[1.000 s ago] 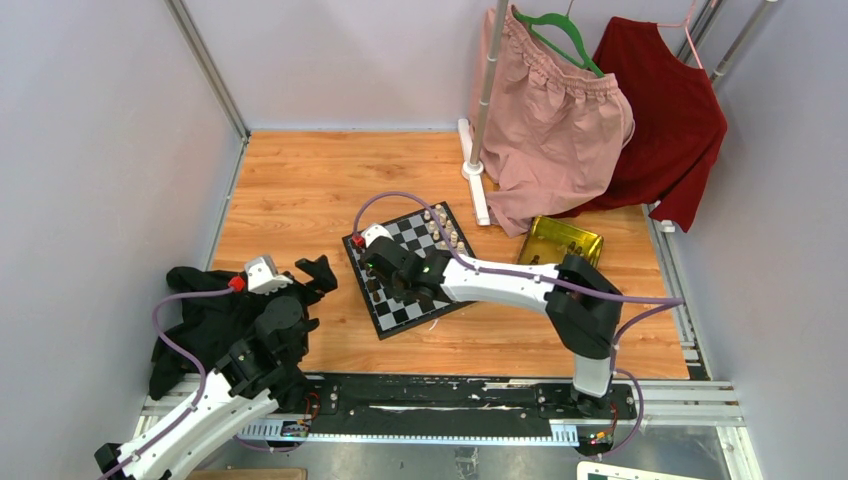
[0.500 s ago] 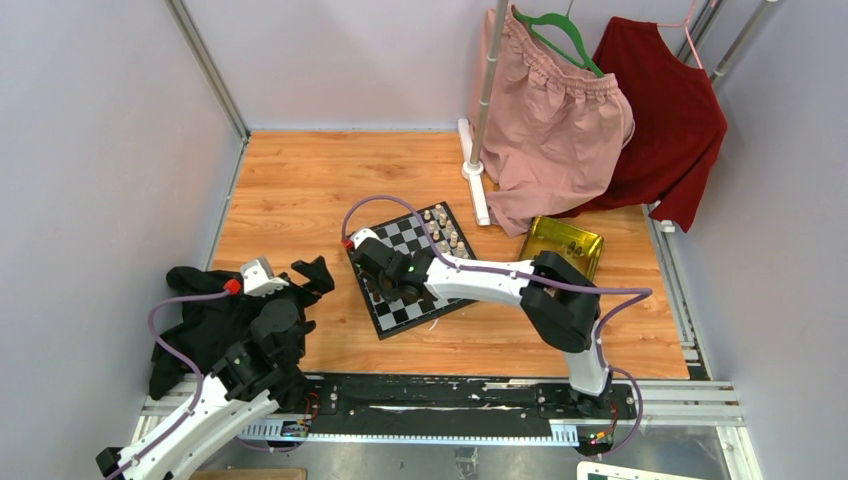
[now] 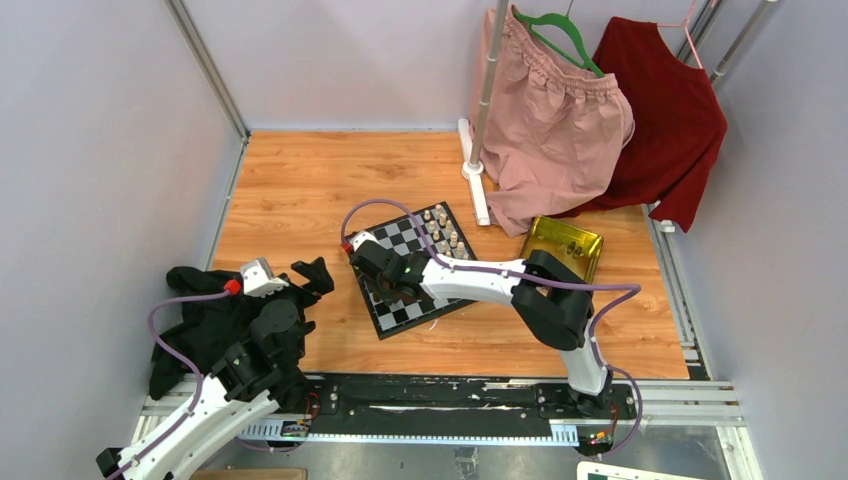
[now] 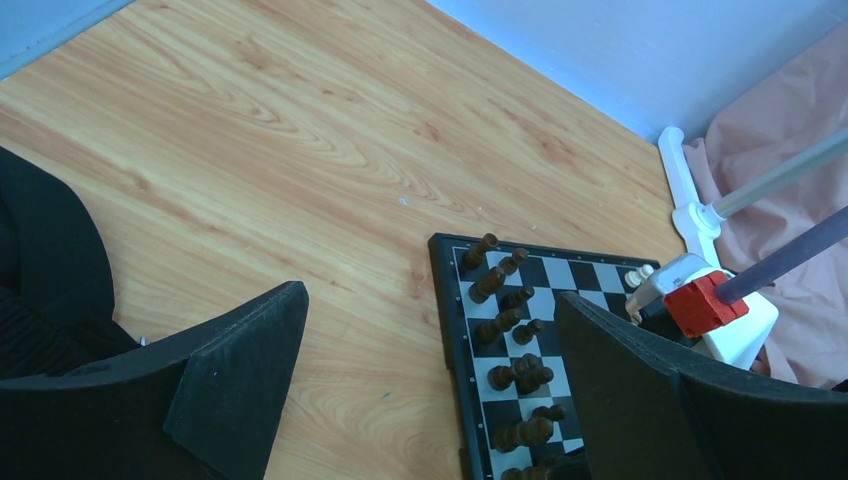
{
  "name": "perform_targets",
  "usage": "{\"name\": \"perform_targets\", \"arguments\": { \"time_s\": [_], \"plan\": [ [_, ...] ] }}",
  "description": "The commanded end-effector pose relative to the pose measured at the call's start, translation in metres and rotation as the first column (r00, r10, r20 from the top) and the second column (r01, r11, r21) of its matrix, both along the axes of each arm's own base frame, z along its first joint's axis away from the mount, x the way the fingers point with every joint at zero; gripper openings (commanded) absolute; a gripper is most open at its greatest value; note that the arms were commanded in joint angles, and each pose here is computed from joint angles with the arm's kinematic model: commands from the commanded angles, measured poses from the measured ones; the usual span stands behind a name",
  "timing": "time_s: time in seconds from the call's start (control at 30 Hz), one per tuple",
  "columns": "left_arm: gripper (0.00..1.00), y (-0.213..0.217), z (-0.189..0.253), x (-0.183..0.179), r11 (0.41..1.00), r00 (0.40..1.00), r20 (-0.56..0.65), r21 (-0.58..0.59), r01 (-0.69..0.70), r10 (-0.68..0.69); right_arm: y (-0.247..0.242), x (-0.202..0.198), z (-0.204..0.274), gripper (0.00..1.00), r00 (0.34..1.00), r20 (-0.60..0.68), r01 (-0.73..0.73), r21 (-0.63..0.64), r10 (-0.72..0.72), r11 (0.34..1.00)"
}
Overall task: Set up the chess pieces on the board
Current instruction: Place the chess piece on the chessboard.
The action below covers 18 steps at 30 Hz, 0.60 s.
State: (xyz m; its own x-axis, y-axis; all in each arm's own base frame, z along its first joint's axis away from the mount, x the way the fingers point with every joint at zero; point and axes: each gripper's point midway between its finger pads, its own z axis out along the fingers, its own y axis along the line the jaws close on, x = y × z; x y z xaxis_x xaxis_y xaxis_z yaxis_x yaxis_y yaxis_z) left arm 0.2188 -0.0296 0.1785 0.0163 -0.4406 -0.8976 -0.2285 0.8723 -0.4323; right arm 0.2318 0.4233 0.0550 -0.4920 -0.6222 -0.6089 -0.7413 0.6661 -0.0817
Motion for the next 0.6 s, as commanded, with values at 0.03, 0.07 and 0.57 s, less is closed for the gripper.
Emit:
{"name": "perform_targets", "arguments": {
  "time_s": [0.03, 0.07, 0.57],
  "plan": [
    [1.0, 0.005, 0.012, -0.001, 0.999, 0.999, 0.031, -0.038, -0.028, 0.029, -0.002, 0.006, -0.005, 0.0, 1.0, -0.004, 0.006, -0.013, -0.006, 1.0],
    [1.0, 0.005, 0.011, -0.001, 0.999, 0.999, 0.031, -0.037, -0.028, 0.029, -0.002, 0.006, -0.005, 0.0, 1.0, -0.004, 0.008, -0.015, -0.008, 1.0],
    [1.0, 0.006, 0.009, -0.002, 0.999, 0.999, 0.027, -0.034, -0.028, 0.029, -0.01, 0.008, -0.014, 0.02, 1.0, -0.01, 0.017, -0.036, -0.018, 0.999]
  ]
}}
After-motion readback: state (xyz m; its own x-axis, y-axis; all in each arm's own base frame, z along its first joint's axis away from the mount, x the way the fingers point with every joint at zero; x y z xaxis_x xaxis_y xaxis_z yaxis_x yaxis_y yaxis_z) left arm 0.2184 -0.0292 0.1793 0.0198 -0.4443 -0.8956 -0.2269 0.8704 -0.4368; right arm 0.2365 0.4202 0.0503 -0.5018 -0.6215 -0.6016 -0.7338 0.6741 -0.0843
